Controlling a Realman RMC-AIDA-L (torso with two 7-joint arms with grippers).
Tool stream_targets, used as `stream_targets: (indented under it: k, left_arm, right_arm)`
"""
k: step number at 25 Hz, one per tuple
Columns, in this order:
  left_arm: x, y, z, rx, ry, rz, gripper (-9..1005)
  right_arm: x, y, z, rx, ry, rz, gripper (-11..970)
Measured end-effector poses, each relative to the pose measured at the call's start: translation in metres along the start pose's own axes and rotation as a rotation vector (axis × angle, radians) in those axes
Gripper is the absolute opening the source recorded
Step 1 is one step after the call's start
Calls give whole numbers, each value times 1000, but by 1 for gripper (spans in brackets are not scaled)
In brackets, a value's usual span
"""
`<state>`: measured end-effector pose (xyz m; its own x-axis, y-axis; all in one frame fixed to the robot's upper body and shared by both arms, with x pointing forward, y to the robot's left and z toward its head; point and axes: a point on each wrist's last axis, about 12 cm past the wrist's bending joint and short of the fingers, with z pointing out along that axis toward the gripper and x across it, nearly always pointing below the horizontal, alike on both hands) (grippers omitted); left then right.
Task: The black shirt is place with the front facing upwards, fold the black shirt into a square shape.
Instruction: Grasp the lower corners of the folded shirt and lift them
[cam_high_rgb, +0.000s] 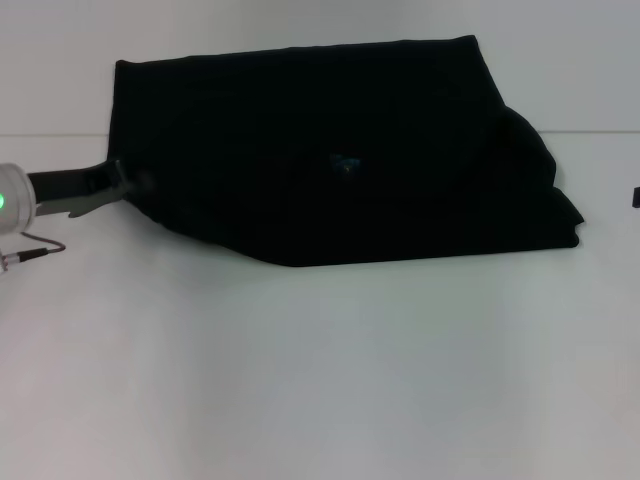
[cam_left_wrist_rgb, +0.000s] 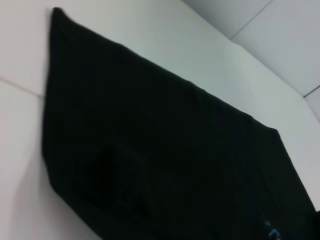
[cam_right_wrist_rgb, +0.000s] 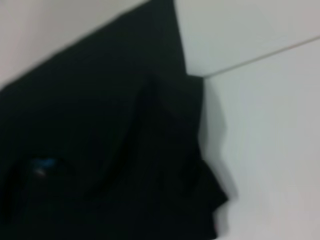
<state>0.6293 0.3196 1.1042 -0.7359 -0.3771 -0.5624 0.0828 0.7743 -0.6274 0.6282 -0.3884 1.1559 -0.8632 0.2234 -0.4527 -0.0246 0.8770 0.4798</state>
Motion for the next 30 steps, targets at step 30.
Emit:
stream_targets:
  k: [30]
  left_arm:
    - [-2, -10, 7, 23, -4, 10, 0]
  right_arm:
    - [17, 65, 113, 228, -97, -290, 926]
